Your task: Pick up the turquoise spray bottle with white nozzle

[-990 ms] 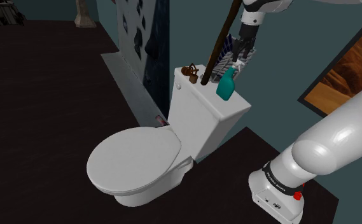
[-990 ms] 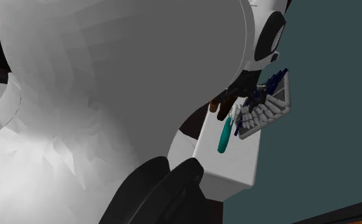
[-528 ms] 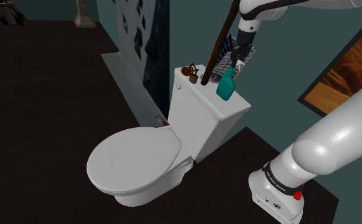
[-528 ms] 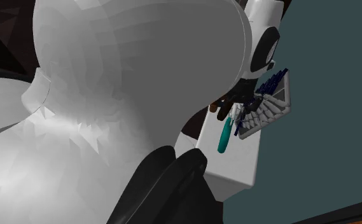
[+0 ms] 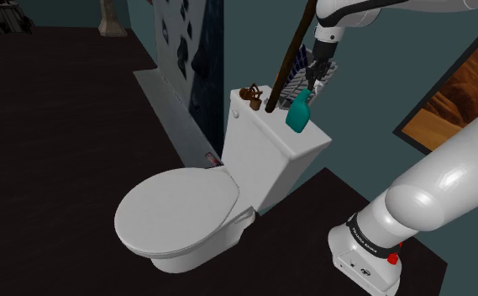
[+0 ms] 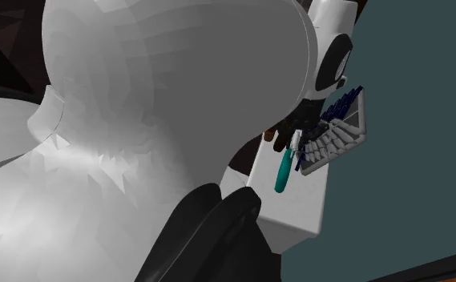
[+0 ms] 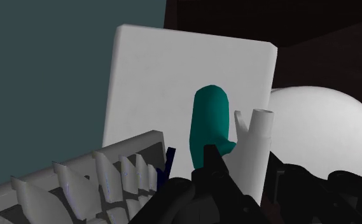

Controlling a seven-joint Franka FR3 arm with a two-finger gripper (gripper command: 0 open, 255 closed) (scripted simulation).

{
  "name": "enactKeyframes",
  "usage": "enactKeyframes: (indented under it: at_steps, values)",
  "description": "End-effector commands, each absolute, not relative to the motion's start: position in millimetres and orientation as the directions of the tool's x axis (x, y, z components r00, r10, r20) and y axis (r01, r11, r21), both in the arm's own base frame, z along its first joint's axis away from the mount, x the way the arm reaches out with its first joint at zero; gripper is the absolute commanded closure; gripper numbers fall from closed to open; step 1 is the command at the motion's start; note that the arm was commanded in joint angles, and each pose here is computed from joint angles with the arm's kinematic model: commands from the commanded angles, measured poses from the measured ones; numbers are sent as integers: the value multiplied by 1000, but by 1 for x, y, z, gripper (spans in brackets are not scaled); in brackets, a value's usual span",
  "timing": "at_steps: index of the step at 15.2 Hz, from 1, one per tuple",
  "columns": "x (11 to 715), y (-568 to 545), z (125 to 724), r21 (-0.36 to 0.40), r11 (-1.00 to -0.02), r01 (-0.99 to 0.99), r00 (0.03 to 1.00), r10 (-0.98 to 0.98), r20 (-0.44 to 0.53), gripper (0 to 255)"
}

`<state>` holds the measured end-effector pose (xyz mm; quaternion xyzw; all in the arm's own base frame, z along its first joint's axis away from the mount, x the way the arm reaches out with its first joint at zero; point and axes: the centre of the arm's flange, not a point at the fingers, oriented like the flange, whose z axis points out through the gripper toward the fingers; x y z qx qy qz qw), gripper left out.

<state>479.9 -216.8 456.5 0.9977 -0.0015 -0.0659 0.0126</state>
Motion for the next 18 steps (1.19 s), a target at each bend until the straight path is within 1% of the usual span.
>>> enactKeyframes:
  at_steps: [1, 16, 18]
  values:
    - [480, -216, 456, 25, -1000, -2, 991, -5, -132, 255]
    - [480, -216, 535, 25, -1000, -2, 991, -5, -132, 255]
    - [480, -216, 536, 25, -1000, -2, 991, -5, -132, 255]
